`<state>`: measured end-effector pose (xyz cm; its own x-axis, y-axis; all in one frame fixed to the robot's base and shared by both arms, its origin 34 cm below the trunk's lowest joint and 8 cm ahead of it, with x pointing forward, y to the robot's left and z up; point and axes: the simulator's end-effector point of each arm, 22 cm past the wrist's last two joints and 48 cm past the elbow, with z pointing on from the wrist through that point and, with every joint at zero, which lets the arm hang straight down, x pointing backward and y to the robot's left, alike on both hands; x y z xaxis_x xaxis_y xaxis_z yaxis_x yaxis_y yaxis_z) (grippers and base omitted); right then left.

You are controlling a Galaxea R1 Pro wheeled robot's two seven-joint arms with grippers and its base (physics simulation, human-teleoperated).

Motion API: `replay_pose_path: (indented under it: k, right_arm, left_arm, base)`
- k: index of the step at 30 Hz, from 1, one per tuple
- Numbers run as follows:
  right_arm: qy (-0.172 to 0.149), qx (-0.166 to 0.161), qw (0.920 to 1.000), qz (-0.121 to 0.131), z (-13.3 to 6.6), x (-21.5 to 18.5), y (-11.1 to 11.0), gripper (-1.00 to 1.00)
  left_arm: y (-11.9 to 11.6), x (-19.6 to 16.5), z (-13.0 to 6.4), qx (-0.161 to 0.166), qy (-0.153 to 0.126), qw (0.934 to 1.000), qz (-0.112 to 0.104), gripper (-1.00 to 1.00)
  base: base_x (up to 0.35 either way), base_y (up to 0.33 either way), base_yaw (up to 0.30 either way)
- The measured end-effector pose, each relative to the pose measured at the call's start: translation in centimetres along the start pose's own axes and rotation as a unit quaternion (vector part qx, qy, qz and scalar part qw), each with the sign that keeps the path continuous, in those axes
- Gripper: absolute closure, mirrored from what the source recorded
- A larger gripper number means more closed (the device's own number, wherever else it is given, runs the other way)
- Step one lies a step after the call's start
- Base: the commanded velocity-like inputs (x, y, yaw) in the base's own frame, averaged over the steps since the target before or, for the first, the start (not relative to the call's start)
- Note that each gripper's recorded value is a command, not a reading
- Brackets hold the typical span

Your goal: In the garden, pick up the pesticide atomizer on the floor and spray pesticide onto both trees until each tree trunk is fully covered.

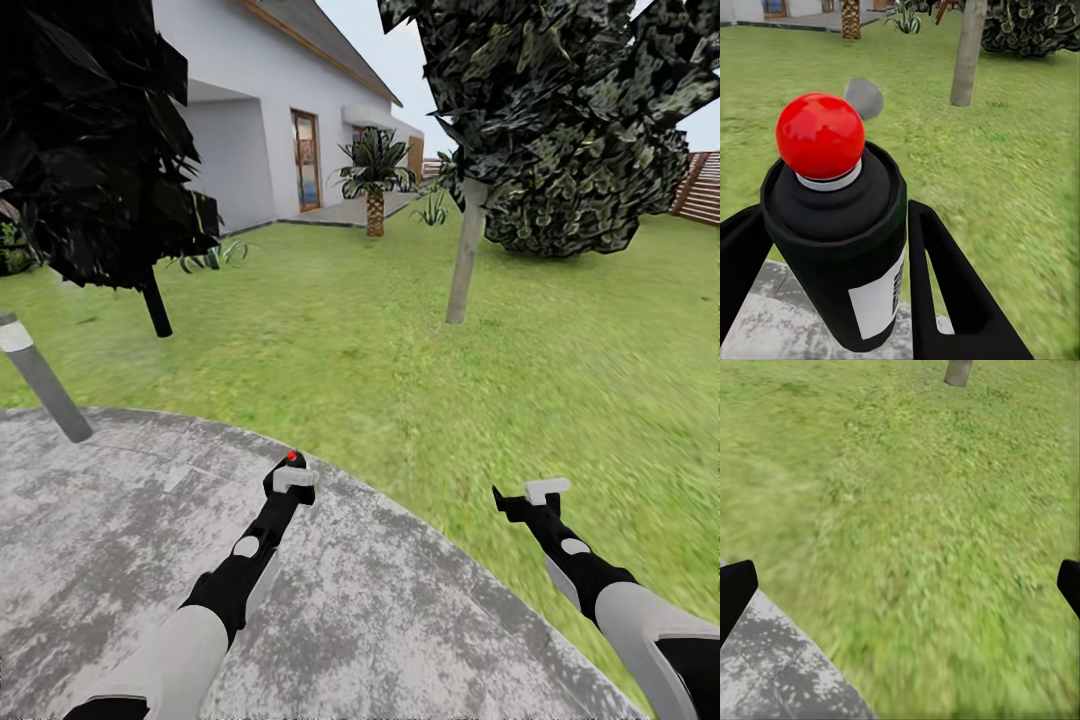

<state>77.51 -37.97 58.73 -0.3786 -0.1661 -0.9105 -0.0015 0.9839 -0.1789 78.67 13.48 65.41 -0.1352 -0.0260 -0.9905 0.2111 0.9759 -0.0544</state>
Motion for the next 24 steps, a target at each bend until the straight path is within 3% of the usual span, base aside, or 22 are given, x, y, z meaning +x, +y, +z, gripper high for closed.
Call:
replay_pose_path:
  k: [24]
  right_arm:
    - [-0.009,0.002,1.0,0.001,-0.2,-1.2,-0.2,-1.0]
  left_arm:
    - [-0.2,-0.7,-0.2,0.002,-0.003,1.0,0.002,1.0]
  base:
    - [-0.328,0.0,0.0]
